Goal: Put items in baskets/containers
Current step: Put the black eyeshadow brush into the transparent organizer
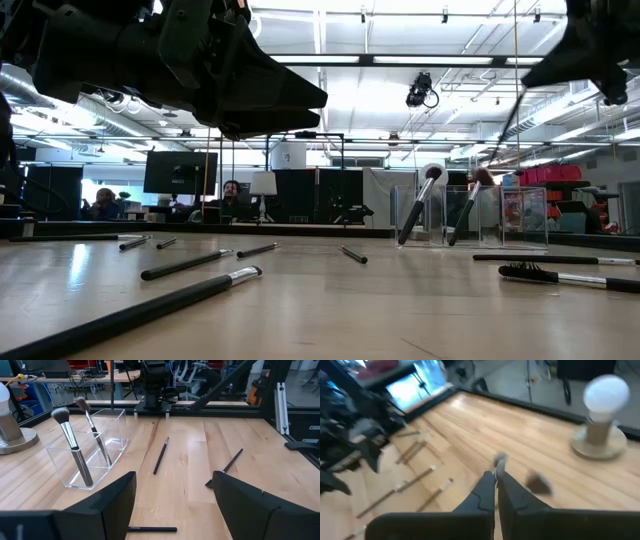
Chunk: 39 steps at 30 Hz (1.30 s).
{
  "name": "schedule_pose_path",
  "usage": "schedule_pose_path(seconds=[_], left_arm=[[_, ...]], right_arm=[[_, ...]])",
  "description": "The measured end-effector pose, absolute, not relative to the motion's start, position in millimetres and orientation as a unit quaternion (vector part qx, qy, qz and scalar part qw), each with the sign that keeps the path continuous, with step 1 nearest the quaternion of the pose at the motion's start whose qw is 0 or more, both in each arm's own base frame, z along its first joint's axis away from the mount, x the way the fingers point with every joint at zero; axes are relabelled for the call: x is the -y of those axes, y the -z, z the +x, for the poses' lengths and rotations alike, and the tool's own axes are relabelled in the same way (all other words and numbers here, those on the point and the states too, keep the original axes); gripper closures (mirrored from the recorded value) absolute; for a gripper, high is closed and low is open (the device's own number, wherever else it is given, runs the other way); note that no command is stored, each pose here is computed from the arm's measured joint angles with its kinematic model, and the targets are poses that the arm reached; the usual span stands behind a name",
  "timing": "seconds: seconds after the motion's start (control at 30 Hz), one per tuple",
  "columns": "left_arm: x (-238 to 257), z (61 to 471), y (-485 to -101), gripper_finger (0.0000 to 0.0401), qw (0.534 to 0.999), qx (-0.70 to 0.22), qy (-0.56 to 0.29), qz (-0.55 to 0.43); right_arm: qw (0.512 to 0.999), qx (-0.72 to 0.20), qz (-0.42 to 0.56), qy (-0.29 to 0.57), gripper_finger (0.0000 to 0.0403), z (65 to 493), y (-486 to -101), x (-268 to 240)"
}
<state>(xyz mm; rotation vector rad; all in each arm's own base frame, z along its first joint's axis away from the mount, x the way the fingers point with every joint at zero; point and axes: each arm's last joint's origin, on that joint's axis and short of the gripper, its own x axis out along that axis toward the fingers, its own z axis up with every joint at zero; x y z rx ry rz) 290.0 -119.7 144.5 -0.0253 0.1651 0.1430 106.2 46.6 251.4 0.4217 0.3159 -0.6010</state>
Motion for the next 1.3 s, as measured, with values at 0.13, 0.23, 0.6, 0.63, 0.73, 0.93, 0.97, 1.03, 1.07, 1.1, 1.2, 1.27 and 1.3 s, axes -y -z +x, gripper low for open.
schedule_pose_path(seconds=[0.13, 0.23, 0.6, 0.63, 0.73, 0.93, 0.97, 1.03, 1.07, 1.1, 1.2, 1.27, 1.3], left_arm=[[120, 290, -144, 0.0135, 0.994, -0.083, -0.072, -0.015], [120, 290, -144, 0.0135, 0.994, -0.083, -0.072, -0.015], [119, 290, -144, 0.0135, 0.993, -0.085, -0.073, -0.020], [119, 290, -144, 0.0135, 0.993, -0.085, -0.073, -0.020], [119, 290, -144, 0.0135, 0.993, -0.085, -0.073, -0.020], [119, 290, -143, 0.0135, 0.993, -0.090, -0.074, -0.016], [119, 290, -142, 0.0135, 0.993, -0.091, -0.074, -0.016], [119, 290, -142, 0.0135, 0.993, -0.092, -0.074, -0.015], [119, 290, -142, 0.0135, 0.993, -0.091, -0.074, -0.015], [119, 290, -142, 0.0135, 0.993, -0.092, -0.074, -0.015], [119, 290, -142, 0.0135, 0.993, -0.092, -0.074, -0.015], [119, 290, -142, 0.0135, 0.993, -0.092, -0.074, -0.015], [119, 290, -142, 0.0135, 0.993, -0.093, -0.074, -0.015]], right_arm=[[0.905, -0.186, 0.212, 0.320, 0.0403, 102, -245, -39], [0.894, -0.198, 0.216, 0.339, 0.0403, 102, -242, -36], [0.871, -0.242, 0.227, 0.363, 0.0397, 120, -232, -35], [0.869, -0.243, 0.227, 0.366, 0.0397, 122, -232, -35], [0.862, -0.258, 0.230, 0.371, 0.0396, 126, -229, -34], [0.854, -0.278, 0.243, 0.366, 0.0395, 135, -226, -31], [0.856, -0.277, 0.244, 0.363, 0.0395, 137, -226, -31], [0.858, -0.277, 0.247, 0.356, 0.0395, 141, -227, -30], [0.858, -0.277, 0.249, 0.353, 0.0395, 143, -227, -29], [0.858, -0.280, 0.250, 0.351, 0.0395, 145, -227, -28], [0.853, -0.291, 0.254, 0.352, 0.0394, 149, -225, -25], [0.847, -0.300, 0.255, 0.357, 0.0394, 151, -223, -23], [0.845, -0.305, 0.254, 0.359, 0.0394, 152, -222, -22]])
